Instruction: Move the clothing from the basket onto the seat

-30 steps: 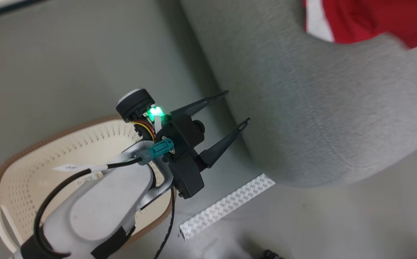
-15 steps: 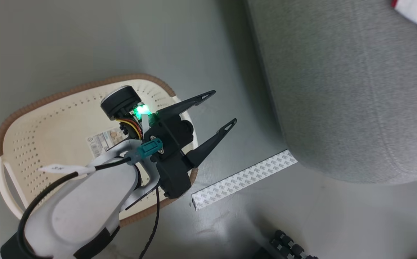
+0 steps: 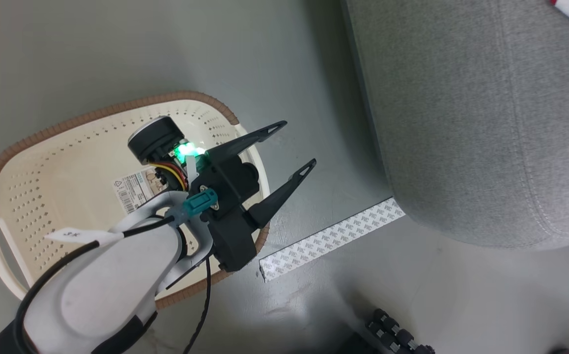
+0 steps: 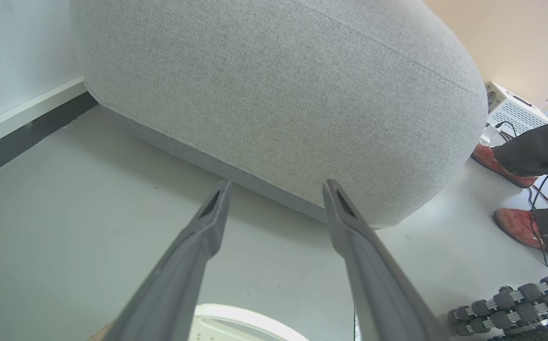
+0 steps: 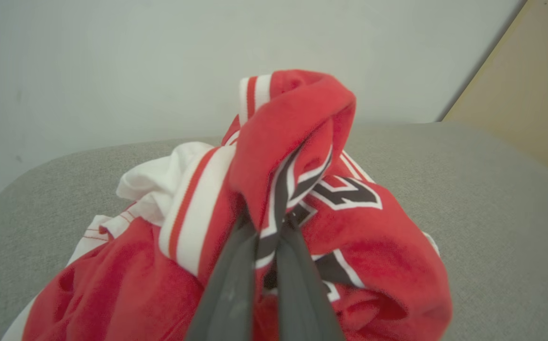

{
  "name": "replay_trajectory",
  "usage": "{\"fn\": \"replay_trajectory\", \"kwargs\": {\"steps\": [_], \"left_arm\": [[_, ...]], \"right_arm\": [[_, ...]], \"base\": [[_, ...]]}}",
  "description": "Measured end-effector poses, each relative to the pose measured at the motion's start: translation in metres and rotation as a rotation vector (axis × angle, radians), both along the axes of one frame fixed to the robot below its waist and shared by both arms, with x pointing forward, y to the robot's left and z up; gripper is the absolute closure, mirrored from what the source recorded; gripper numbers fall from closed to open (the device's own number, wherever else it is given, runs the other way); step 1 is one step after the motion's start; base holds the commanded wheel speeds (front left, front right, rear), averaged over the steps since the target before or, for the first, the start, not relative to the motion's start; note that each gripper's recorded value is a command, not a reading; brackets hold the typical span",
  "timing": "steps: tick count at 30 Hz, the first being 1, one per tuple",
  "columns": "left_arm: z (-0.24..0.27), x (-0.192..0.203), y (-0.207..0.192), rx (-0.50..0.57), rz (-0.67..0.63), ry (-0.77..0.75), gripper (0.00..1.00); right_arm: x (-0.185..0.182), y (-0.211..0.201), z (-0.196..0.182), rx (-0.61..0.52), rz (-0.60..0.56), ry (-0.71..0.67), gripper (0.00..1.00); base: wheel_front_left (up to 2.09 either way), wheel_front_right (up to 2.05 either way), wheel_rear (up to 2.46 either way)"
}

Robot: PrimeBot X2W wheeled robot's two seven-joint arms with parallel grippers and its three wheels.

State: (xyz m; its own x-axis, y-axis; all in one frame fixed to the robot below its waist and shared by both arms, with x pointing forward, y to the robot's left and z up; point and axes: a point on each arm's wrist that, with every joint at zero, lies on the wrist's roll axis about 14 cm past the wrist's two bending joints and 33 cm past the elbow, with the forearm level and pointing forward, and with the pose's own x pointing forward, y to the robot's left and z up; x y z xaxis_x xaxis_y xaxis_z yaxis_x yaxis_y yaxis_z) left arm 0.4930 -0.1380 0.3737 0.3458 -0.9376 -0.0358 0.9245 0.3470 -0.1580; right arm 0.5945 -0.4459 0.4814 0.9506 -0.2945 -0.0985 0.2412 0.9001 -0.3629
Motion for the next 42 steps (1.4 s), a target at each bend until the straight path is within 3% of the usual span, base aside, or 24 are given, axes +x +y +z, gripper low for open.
{"fn": "replay_trajectory", "kwargs": {"steps": [2,3,4,5,12,25,30,42], "left_arm": [[0.002,0.0,0.001,0.002,0.003,-0.002,0.0],[0.003,-0.002,0.001,0.001,0.003,-0.001,0.0],[0.005,-0.003,0.001,-0.003,0.005,-0.001,0.0],[0.008,-0.002,0.001,-0.006,0.011,-0.004,0.0],[0.029,0.003,0.007,-0.041,0.078,-0.023,0.0],[0.069,0.008,0.055,-0.114,0.361,-0.001,0.0],[0.073,-0.002,0.084,-0.085,0.486,0.017,0.0],[0.129,-0.013,0.197,-0.112,0.877,-0.087,0.0]], "right_arm": [[-0.004,0.001,-0.008,0.018,-0.01,0.026,1.0],[-0.005,0.001,-0.009,0.035,-0.017,0.026,0.95],[-0.007,0.001,-0.008,0.047,-0.023,0.025,0.52],[-0.007,0.001,-0.006,0.046,-0.022,0.025,0.0],[-0.018,0.005,0.025,0.047,-0.003,-0.04,0.0],[-0.08,0.125,0.003,0.189,0.242,-0.067,0.0],[-0.107,0.174,-0.01,0.239,0.324,-0.042,0.0],[-0.132,0.291,0.015,0.306,0.591,-0.11,0.0]], "base": [[0.0,0.0,0.0],[0.0,0.0,0.0],[0.0,0.0,0.0],[0.0,0.0,0.0],[0.0,0.0,0.0],[0.0,0.0,0.0],[0.0,0.0,0.0],[0.0,0.0,0.0]]}}
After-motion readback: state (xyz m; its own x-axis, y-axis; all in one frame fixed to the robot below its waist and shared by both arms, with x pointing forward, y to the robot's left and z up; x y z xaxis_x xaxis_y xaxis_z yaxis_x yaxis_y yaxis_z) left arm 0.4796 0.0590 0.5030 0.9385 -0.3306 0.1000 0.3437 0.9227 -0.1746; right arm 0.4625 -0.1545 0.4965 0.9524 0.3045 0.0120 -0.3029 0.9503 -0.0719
